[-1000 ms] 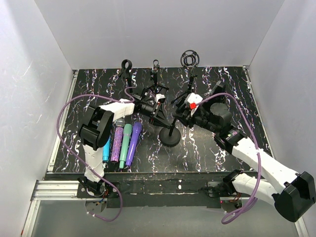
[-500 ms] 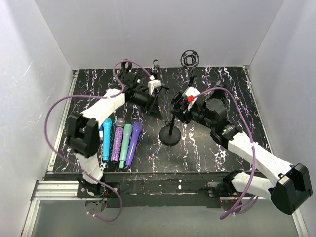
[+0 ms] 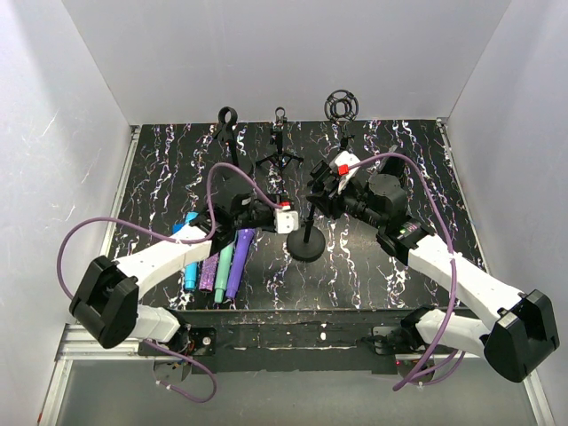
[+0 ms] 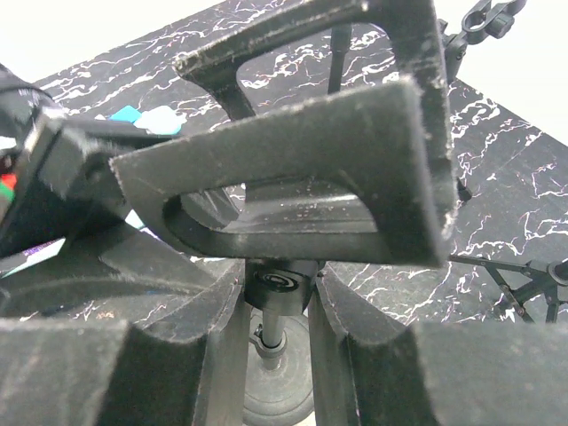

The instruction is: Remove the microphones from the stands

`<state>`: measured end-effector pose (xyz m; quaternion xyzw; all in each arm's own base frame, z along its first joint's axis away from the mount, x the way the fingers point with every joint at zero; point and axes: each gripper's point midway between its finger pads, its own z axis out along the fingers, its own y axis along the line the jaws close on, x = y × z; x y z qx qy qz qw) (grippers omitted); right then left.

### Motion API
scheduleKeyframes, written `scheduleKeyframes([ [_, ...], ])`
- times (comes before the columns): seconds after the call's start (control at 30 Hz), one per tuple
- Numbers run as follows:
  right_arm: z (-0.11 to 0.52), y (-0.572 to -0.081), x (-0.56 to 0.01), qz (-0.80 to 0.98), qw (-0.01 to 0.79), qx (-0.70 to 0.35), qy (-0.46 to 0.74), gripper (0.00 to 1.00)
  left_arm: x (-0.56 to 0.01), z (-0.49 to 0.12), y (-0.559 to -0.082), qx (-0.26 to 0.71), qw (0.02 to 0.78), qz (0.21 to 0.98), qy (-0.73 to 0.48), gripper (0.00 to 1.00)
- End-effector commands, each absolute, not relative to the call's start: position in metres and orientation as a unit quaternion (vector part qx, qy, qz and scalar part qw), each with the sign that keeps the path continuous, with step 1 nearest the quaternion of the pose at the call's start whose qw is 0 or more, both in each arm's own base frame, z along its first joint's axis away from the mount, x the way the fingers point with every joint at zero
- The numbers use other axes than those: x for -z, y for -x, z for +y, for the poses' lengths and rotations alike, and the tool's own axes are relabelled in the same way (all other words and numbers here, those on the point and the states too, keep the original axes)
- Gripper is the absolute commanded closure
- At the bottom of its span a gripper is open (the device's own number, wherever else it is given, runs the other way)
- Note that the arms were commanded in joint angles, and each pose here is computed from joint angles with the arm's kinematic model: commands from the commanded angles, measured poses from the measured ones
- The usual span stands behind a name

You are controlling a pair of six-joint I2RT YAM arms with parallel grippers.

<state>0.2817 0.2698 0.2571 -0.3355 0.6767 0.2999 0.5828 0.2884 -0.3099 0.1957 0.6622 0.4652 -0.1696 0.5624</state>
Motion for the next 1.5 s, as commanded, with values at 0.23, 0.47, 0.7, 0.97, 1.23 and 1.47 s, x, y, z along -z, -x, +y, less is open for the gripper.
scheduleKeyframes([
  [0.23, 0.26, -0.29, -0.246, 0.707, 0.569, -0.282, 0.313, 0.99, -0.185, -0.328, -0.27, 0.134, 0.551, 0.375, -0.733, 0.61],
  [0.47, 0.259, -0.292, -0.246, 0.706, 0.572, -0.281, 0.31, 0.99, -0.158, -0.323, -0.274, 0.118, 0.506, 0.385, -0.763, 0.66],
  [0.7, 0.257, -0.294, -0.245, 0.708, 0.573, -0.276, 0.307, 0.99, -0.168, -0.338, -0.287, 0.121, 0.53, 0.412, -0.732, 0.8],
  [0.97, 0.253, -0.297, -0.242, 0.72, 0.571, -0.277, 0.282, 0.99, -0.172, -0.341, -0.297, 0.131, 0.534, 0.465, -0.693, 0.76],
  [1.23, 0.252, -0.301, -0.244, 0.723, 0.573, -0.274, 0.273, 0.99, -0.178, -0.347, -0.302, 0.17, 0.526, 0.559, -0.618, 0.95],
  [1.47, 0.247, -0.298, -0.243, 0.725, 0.572, -0.269, 0.273, 0.99, -0.194, -0.348, -0.293, 0.339, 0.436, 0.685, -0.476, 1.0],
])
